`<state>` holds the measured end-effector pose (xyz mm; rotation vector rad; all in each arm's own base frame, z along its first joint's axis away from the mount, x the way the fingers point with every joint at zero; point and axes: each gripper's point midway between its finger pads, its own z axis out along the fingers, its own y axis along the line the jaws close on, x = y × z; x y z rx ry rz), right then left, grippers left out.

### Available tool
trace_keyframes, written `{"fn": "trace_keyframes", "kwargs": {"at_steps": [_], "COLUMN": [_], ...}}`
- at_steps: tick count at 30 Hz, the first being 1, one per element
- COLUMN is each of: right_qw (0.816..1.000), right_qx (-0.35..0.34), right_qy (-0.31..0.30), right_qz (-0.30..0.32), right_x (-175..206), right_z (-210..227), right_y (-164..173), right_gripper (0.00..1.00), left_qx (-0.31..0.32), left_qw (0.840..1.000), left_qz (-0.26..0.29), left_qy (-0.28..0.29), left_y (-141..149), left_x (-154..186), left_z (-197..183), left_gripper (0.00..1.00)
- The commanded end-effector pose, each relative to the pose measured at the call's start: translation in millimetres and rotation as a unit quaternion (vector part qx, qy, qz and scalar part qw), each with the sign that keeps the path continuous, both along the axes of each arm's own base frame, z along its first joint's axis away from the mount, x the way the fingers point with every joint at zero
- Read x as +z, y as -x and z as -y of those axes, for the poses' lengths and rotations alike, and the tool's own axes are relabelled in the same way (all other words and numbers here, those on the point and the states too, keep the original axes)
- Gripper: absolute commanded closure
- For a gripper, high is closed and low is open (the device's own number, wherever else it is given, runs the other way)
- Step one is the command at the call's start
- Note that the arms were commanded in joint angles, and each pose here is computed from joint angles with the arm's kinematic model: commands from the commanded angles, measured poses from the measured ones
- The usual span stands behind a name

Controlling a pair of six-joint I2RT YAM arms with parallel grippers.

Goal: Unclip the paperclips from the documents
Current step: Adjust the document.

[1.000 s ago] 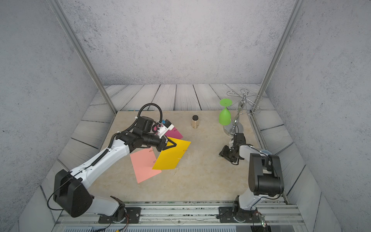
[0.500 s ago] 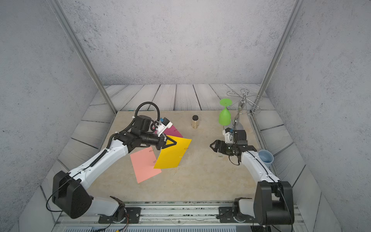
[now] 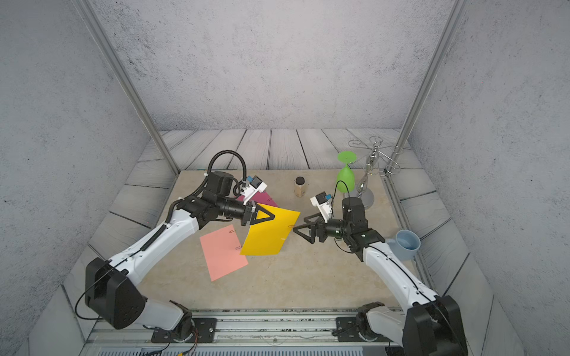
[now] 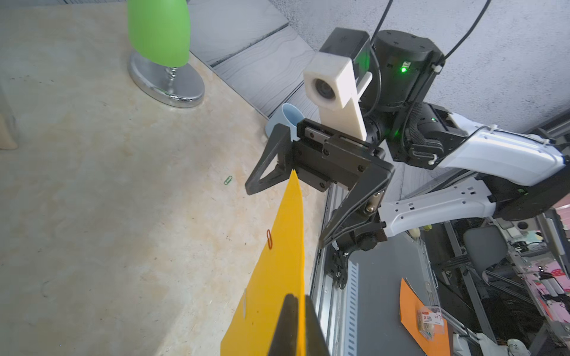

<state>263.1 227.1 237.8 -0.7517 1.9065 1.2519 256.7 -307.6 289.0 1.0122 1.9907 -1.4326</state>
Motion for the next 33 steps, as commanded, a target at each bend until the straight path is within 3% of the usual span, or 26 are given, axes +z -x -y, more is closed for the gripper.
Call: {"fn": "trace_keyframes", "kwargs": {"at_steps": [1,5,8,15,18,26,29,33], "right_qw": [0.998,0.996,0.995,0.993,0.993,0.992,0.992,0.992], "right_qx": [0.042,0.070,0.078,0.094,0.099,0.106,0.105,0.105], "right_qy": [-0.032,-0.045,-0.054,-0.063,-0.063,-0.060,-0.061,-0.064], "right_qz": [0.030,0.020,0.024,0.019,0.019,0.022,0.026,0.034], "right_x": [23,28,32,36,38,46,53,62], "right_z": [-14,-30,-36,-38,-38,-36,-36,-35], "right_y": [-1,-2,-1,8,12,17,19,20], "right_gripper": [0.10,0.19,0.32,0.77,0.89,0.94,0.95,0.96], "left_qx": [-0.028,-0.030,-0.029,-0.023,-0.021,-0.005,-0.002,-0.001], "left_qw": [0.999,0.999,0.999,1.000,1.000,1.000,1.000,1.000], "left_qz": [0.000,-0.003,-0.002,0.001,-0.001,0.006,0.002,-0.004], "left_qy": [0.028,0.029,0.027,0.020,0.016,0.007,0.007,0.012], "left_y": [6,6,6,7,7,3,3,4], "left_x": [15,13,13,10,7,7,7,6], "left_z": [3,3,3,0,0,-3,-4,-4], "left_gripper": [1.00,1.00,1.00,1.00,1.00,0.99,0.80,0.71]}}
